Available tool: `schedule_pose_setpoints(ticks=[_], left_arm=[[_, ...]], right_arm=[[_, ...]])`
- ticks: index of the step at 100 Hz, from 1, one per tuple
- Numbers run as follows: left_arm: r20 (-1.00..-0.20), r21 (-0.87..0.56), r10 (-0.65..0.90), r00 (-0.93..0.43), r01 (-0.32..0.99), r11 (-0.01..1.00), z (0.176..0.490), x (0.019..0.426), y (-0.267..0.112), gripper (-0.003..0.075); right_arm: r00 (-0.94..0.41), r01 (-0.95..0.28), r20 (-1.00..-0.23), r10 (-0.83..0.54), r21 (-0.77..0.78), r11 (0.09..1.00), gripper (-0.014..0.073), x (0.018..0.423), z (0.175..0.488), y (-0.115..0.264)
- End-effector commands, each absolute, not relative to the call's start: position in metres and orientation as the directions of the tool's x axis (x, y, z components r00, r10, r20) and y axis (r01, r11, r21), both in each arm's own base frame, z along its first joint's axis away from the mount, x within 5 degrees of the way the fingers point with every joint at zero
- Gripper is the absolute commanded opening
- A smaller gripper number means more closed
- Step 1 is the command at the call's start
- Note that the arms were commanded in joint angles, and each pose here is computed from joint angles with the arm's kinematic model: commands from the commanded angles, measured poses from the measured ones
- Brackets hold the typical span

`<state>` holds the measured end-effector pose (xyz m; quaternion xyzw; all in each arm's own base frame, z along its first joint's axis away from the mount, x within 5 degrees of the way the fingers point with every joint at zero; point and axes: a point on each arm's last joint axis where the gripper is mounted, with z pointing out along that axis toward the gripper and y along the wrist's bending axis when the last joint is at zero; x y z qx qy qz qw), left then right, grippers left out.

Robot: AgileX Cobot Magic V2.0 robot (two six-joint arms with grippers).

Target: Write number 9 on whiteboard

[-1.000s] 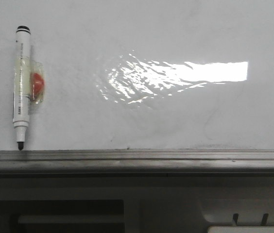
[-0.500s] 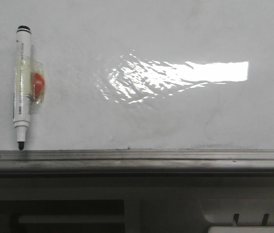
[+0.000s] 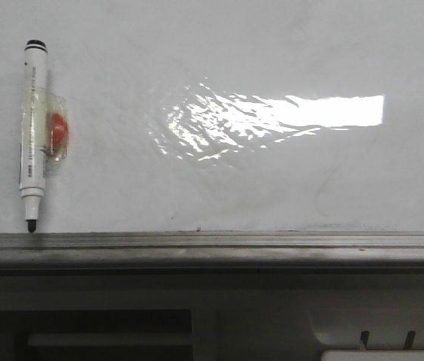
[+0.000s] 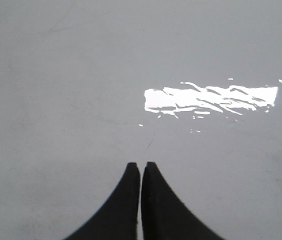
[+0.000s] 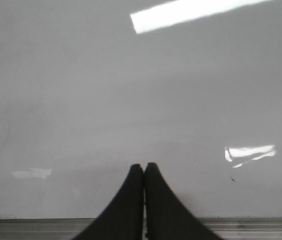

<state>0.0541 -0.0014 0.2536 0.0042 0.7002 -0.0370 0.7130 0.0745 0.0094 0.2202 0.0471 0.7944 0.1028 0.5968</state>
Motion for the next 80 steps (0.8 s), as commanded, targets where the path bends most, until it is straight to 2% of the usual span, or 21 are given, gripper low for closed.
schedule_pose_setpoints(ticks=[1, 10, 20, 30, 40, 47, 63, 80], left_arm=[[-0.994, -0.056, -0.063, 0.088, 0.078, 0.995, 0.274, 0.056, -0.003, -0.0020], [-0.996, -0.056, -0.061, 0.070, 0.079, 0.995, 0.273, 0.059, -0.004, -0.0019], [-0.992, -0.055, -0.066, 0.112, 0.099, 0.994, 0.277, 0.062, -0.006, 0.0013], [-0.982, -0.049, -0.071, 0.177, 0.125, 0.991, 0.283, 0.064, -0.008, 0.0145], [-0.983, -0.049, -0.071, 0.170, 0.130, 0.990, 0.282, 0.068, -0.009, 0.0325], [-0.982, -0.054, -0.078, 0.171, 0.138, 0.989, 0.283, 0.071, -0.010, 0.0388], [-0.975, -0.064, -0.105, 0.197, 0.201, 0.977, 0.286, 0.081, -0.016, 0.0398], [-0.985, -0.142, -0.168, 0.045, 0.354, 0.925, 0.275, 0.097, -0.035, 0.0398]], right_arm=[[-0.261, -0.045, -0.944, 0.203, 0.222, 0.974, -0.0069, 0.084, 0.243, 0.009], [-0.307, -0.043, -0.930, 0.199, 0.223, 0.974, -0.0069, 0.092, 0.249, 0.010], [-0.266, -0.030, -0.942, 0.206, 0.221, 0.975, -0.0069, 0.099, 0.256, 0.008], [-0.234, -0.022, -0.949, 0.209, 0.220, 0.975, -0.0069, 0.103, 0.258, 0.007], [-0.230, -0.018, -0.950, 0.210, 0.220, 0.975, -0.0069, 0.105, 0.258, 0.007], [-0.227, -0.017, -0.951, 0.210, 0.220, 0.975, -0.0069, 0.105, 0.259, 0.007], [-0.268, -0.021, -0.941, 0.207, 0.221, 0.975, -0.0069, 0.104, 0.255, 0.008], [-0.275, -0.022, -0.939, 0.207, 0.221, 0.975, -0.0069, 0.104, 0.254, 0.008]])
